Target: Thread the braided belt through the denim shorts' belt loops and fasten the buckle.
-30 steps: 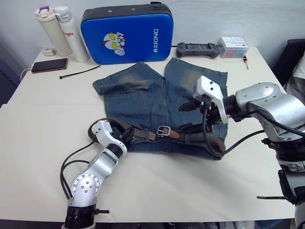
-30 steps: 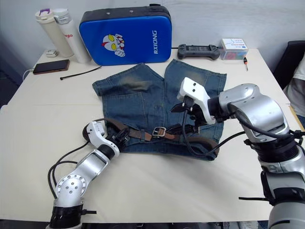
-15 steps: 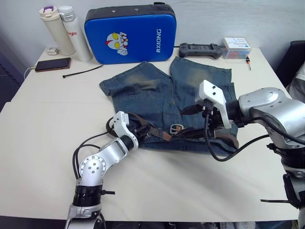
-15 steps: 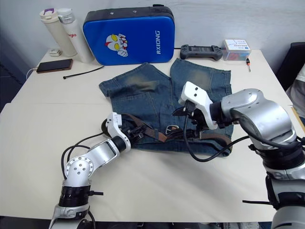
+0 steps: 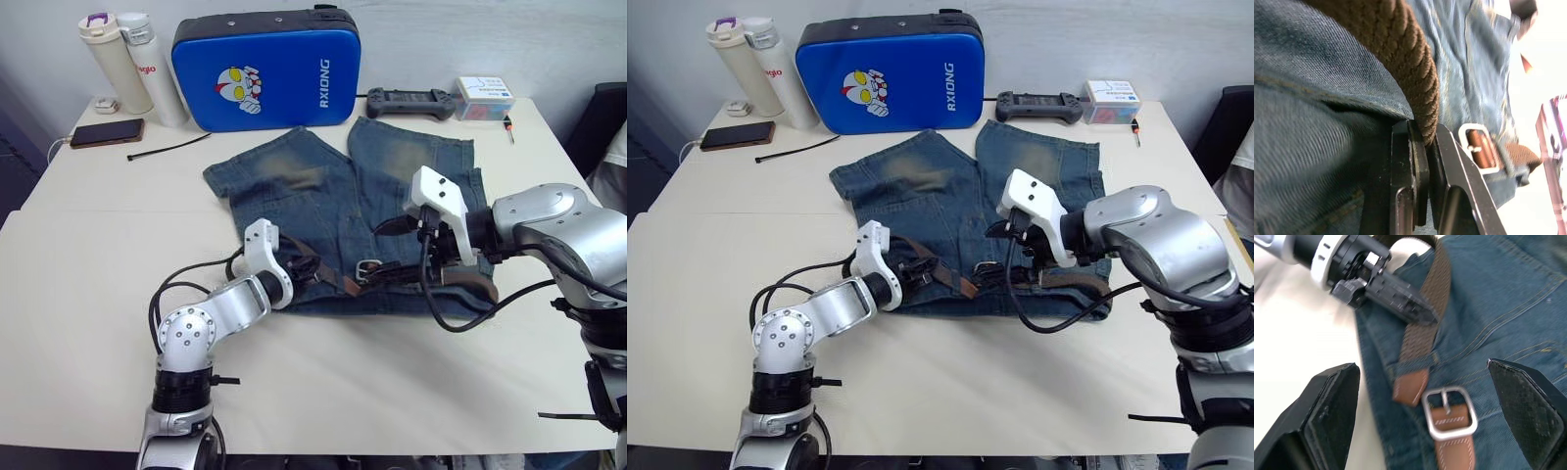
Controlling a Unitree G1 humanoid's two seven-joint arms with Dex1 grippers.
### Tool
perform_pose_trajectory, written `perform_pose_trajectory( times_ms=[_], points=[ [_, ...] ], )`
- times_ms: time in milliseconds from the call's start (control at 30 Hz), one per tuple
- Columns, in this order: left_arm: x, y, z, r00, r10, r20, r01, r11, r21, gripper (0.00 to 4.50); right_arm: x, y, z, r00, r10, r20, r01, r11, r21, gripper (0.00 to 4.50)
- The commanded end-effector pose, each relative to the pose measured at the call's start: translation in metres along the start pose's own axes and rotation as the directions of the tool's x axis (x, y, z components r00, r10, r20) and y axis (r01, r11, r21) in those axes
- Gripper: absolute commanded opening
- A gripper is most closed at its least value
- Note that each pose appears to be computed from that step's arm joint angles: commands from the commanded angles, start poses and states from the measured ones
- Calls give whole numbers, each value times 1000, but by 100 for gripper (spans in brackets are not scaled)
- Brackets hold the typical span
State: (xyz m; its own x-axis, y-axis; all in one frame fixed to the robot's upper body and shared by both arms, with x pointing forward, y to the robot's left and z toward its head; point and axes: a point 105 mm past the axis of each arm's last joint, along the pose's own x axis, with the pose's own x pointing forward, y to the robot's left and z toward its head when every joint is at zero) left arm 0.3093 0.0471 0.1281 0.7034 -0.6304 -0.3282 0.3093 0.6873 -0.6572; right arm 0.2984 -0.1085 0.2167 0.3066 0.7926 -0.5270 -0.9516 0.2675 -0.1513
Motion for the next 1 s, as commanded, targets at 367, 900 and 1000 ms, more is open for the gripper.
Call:
perform_pose_trajectory(
  times_ms=[367, 900, 1000],
  points=[
    [-24, -3, 9, 1000, -5, 24, 6, 999, -51, 204, 1, -3, 3, 1000, -23, 13, 24, 999, -49, 450],
    [-56, 14, 39, 978, 142, 152, -100, 962, -254, 176, 8, -5, 4, 1000, -15, 26, 17, 997, -72, 450],
    [-53, 8, 37, 982, 126, 140, -88, 964, -252, 42, 9, -7, 5, 999, -24, 29, 27, 997, -76, 450]
  ],
)
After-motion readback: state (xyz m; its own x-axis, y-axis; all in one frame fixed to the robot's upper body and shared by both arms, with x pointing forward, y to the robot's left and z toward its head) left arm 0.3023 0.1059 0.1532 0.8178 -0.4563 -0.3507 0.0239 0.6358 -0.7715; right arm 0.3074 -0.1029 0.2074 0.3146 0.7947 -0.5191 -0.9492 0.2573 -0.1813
